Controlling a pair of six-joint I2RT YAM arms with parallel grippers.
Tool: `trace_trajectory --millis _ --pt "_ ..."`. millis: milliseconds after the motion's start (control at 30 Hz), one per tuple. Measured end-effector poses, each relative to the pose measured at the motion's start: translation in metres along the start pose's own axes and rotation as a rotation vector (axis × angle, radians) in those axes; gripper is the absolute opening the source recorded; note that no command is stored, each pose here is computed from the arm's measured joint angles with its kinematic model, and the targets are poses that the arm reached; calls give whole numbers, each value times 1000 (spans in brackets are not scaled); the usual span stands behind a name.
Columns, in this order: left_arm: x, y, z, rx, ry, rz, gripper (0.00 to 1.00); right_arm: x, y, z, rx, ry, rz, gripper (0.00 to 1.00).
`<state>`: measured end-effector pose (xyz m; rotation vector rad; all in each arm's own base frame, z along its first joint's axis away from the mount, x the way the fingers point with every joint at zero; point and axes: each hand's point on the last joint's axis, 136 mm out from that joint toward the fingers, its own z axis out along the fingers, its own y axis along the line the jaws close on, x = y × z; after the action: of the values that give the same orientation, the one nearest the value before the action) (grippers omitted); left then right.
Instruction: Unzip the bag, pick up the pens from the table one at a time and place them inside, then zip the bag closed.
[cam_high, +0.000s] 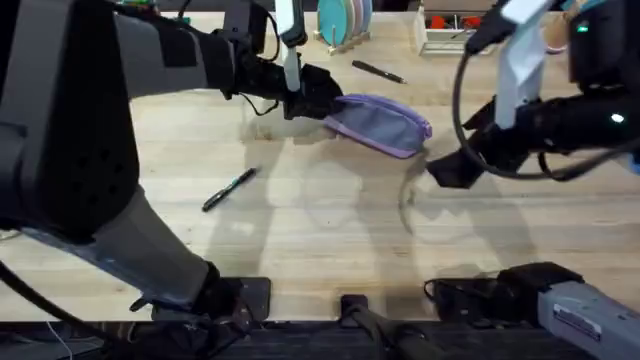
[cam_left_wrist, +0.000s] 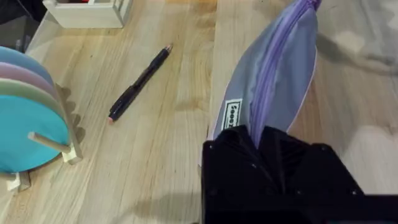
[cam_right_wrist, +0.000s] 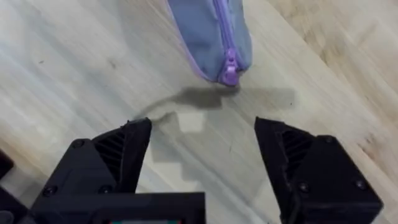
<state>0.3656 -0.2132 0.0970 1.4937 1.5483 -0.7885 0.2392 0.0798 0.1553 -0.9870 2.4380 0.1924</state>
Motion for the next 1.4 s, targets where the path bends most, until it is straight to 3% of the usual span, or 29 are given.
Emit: trace_trajectory --millis 300,733,967,1100,1400 --pt "0 0 0 0 0 0 42 -17 -21 37 -2 -2 0 996" --pt "0 0 0 0 0 0 42 -14 -30 74 -33 49 14 988" --pt "0 0 0 0 0 0 42 -14 -31 77 -37 55 13 813" --pt "0 0 0 0 0 0 42 -14 -31 77 -37 54 13 594" --pt "0 0 0 0 0 -1 42 -15 -31 77 -34 50 11 227"
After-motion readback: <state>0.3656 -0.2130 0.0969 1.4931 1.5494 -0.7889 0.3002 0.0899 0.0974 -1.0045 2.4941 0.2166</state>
